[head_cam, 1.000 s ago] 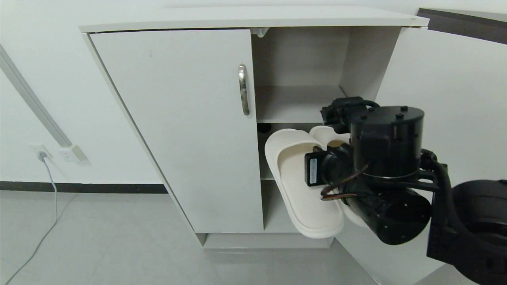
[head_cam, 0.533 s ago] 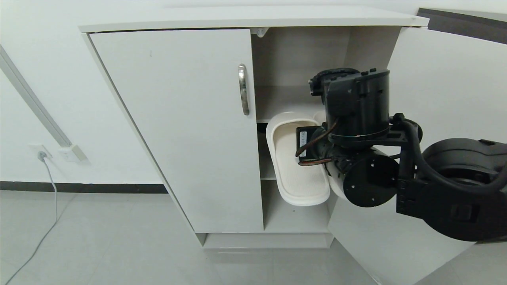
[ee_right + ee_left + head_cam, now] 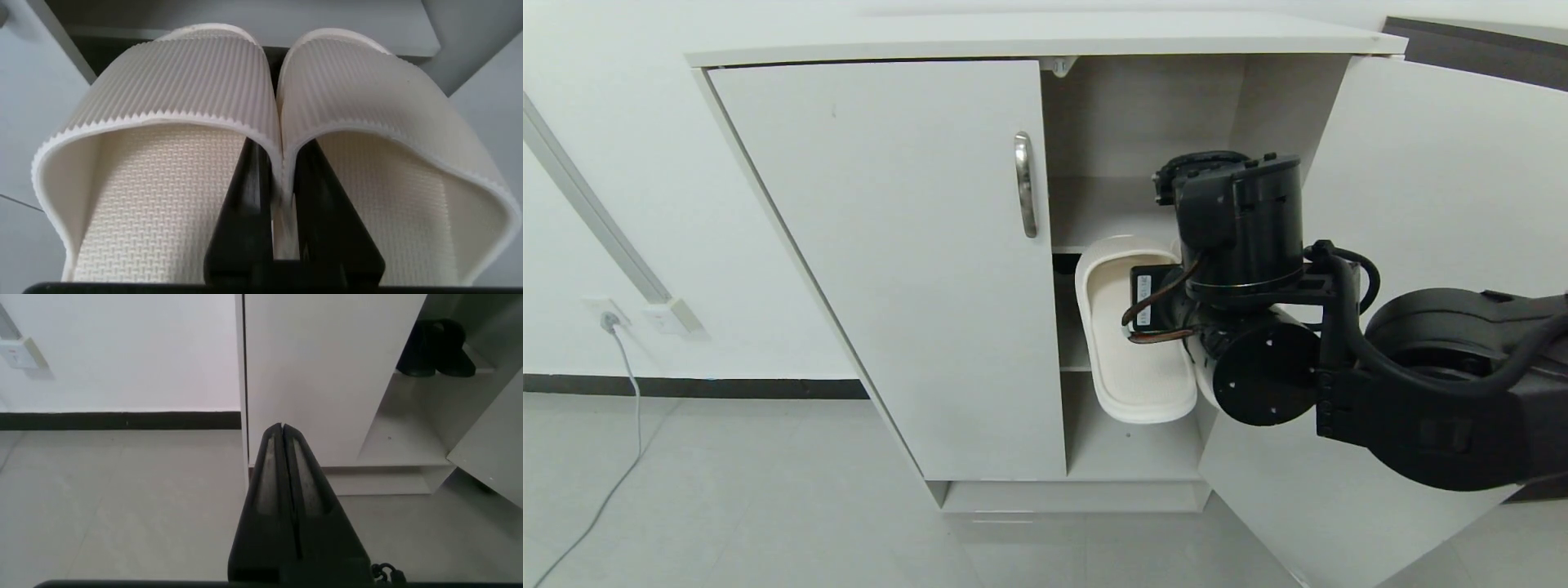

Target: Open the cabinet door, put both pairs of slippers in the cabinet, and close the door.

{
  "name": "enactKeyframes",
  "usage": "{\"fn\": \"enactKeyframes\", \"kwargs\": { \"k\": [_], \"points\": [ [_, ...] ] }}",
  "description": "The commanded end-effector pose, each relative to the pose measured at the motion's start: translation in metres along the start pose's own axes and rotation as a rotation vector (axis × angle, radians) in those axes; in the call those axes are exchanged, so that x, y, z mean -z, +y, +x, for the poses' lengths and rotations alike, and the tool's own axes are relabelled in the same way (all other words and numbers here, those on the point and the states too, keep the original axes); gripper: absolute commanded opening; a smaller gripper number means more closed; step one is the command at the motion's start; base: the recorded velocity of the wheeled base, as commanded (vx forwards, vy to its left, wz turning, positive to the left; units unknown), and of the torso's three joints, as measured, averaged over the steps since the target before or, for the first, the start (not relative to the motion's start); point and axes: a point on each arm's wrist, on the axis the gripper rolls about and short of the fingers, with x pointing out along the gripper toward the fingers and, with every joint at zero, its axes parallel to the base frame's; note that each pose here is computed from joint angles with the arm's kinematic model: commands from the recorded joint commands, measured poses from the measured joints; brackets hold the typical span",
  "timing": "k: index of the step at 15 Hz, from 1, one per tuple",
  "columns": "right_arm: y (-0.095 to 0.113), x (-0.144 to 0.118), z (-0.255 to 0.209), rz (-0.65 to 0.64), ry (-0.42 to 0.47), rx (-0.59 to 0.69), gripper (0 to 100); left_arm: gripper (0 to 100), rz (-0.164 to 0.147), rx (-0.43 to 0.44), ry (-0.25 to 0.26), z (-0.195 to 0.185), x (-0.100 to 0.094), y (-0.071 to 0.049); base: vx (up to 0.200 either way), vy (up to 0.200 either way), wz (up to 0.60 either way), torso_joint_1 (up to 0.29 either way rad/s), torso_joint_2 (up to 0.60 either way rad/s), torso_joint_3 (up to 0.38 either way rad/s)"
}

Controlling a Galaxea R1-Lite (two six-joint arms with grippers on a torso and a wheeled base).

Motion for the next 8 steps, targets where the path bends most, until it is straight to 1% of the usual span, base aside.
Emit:
{"fn": "enactKeyframes", "kwargs": {
  "k": [1, 2, 8],
  "points": [
    [0.0003, 0.0002, 0.0, -0.001, 0.0, 0.001, 0, 0, 0.0, 0.0, 0.001, 0.0001, -0.0001, 0.0, 0.0, 0.0, 0.0, 0.0, 0.0, 0.0],
    [0.0002, 0.0006, 0.0, -0.002, 0.001, 0.001, 0, 0, 0.0, 0.0, 0.001, 0.0001, -0.0001, 0.0, 0.0, 0.0, 0.0, 0.0, 0.0, 0.0],
    [0.0002, 0.0007, 0.0, 0.001, 0.0, 0.001, 0, 0, 0.0, 0.0, 0.002, 0.0001, 0.0001, 0.0, 0.2, 0.0, 0.0, -0.001, 0.0, 0.005]
  ]
}}
